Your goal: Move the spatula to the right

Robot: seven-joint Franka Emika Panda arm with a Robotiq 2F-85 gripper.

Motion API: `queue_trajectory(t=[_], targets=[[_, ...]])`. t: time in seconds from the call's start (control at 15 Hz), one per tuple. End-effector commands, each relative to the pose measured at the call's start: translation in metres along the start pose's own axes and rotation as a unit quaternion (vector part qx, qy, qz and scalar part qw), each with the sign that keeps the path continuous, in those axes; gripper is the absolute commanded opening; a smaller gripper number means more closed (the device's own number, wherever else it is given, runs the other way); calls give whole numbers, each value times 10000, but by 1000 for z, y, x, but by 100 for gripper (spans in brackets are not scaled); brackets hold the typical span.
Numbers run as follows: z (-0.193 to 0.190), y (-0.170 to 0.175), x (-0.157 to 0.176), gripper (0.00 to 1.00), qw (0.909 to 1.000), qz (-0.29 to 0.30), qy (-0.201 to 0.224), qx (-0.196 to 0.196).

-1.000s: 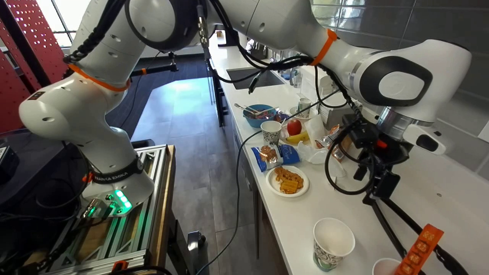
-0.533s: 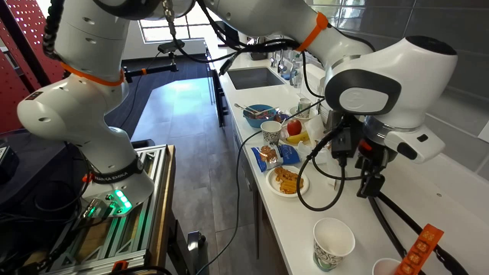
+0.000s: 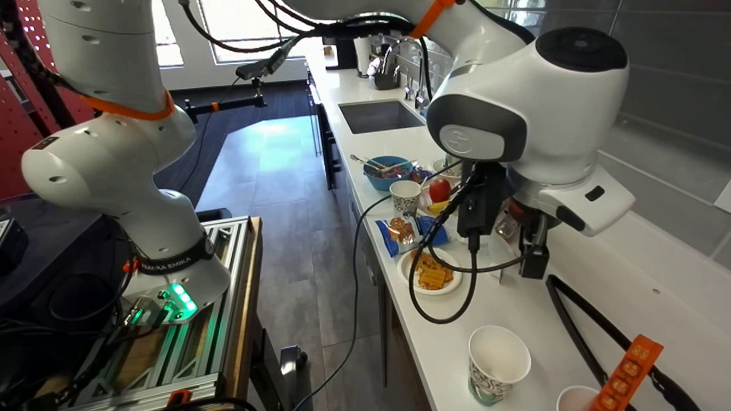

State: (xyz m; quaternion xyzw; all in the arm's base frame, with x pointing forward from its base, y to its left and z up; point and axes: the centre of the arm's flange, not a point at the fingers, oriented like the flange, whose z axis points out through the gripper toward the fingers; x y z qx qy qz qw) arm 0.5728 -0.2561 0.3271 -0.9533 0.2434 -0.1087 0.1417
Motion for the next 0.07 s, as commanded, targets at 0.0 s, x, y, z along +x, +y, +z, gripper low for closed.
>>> queue_trajectory(t=[0.0], targets=[[0,-1,-1,100,10000,-4,-5,4]])
